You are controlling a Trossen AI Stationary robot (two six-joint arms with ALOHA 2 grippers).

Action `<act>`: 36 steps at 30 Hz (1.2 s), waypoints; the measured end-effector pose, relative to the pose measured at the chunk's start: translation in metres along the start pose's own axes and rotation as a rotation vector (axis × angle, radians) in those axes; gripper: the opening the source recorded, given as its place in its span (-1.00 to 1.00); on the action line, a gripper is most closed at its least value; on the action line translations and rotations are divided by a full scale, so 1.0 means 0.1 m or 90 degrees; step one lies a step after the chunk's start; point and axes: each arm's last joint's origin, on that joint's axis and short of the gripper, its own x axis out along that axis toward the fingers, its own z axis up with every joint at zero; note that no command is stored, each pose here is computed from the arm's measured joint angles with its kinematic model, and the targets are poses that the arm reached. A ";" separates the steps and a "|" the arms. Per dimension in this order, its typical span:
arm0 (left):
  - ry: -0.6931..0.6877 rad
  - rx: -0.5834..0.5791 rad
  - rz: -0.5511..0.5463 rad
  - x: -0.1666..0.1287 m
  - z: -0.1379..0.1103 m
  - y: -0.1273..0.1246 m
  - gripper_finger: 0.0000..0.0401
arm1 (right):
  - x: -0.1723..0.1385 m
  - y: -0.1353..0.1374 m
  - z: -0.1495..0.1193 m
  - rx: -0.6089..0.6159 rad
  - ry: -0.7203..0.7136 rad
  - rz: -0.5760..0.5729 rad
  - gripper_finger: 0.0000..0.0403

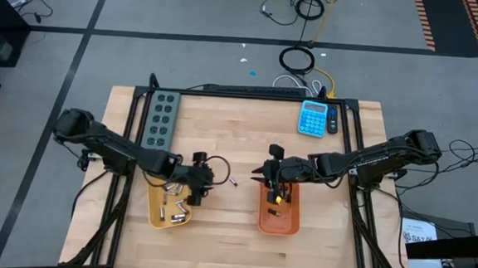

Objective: Sort batteries
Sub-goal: Put the silver battery into the yellow bin

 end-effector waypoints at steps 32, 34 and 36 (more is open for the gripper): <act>0.000 0.110 -0.126 1.00 0.16 0.53 -0.01 | 0.02 -0.02 -0.21 -0.026 0.065 -0.003 -0.61; 0.006 0.109 -0.132 1.04 0.13 0.52 -0.02 | 0.02 -0.02 -0.21 -0.026 0.062 -0.003 -0.61; 0.008 0.109 -0.137 1.08 0.12 0.52 -0.06 | 0.02 -0.02 -0.20 -0.027 0.061 -0.003 -0.61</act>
